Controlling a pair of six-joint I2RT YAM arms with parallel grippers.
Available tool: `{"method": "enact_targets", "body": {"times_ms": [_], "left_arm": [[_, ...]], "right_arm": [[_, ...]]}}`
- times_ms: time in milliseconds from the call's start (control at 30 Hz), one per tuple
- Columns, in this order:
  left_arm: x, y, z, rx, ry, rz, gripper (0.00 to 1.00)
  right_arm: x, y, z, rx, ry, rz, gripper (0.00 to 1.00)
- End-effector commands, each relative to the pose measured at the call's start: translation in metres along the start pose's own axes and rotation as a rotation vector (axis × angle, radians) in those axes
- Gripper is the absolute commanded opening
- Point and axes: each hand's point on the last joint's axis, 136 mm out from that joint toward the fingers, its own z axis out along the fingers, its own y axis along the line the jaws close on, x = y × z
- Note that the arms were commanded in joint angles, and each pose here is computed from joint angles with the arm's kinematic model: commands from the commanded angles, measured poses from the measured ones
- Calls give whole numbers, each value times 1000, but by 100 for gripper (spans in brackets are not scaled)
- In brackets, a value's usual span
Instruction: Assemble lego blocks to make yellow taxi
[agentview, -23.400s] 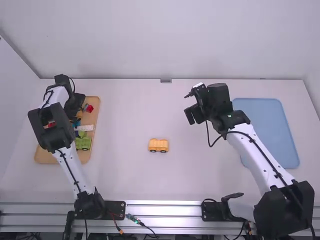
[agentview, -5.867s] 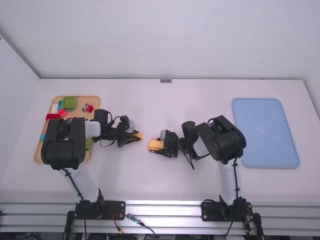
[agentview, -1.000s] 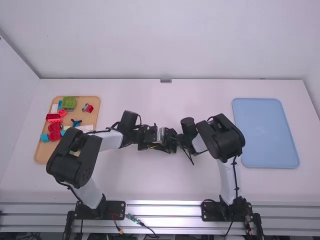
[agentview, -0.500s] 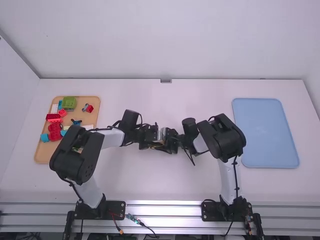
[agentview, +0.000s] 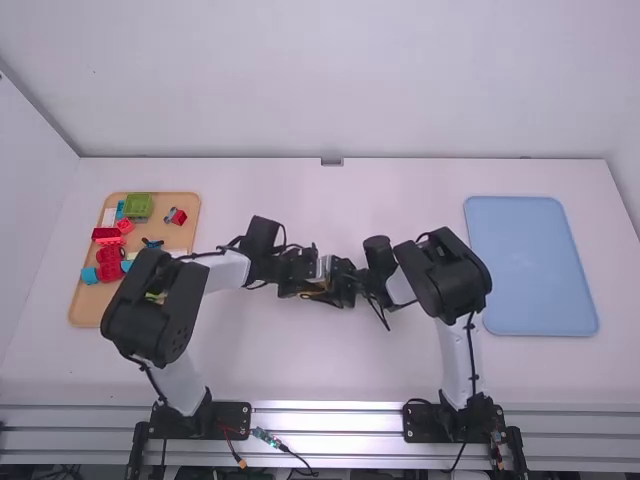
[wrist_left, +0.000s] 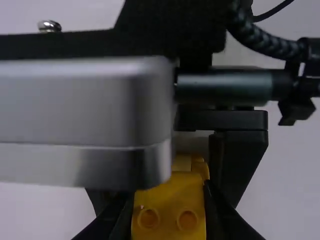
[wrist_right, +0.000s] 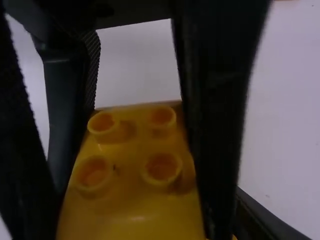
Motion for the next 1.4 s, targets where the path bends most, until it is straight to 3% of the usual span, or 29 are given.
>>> {"method": "enact_targets", "body": {"times_ms": [0,133,433,833,1367], "left_arm": [[59,-10,2,22,235,-81,1],[50,-15,-1,83,228,-81,2],[48,-10,8,8,157,-73,2],[32,-19,11,56,60,-44,2],[31,-25,15,71,66,-39,2]], "right_arm": [[6,2,-1,14,26,-12,29],[5,3,0,6,21,-15,29],[5,2,-2,11,20,-14,29],[4,3,0,6,19,-19,29],[0,6,5,-8,15,-32,28]]}}
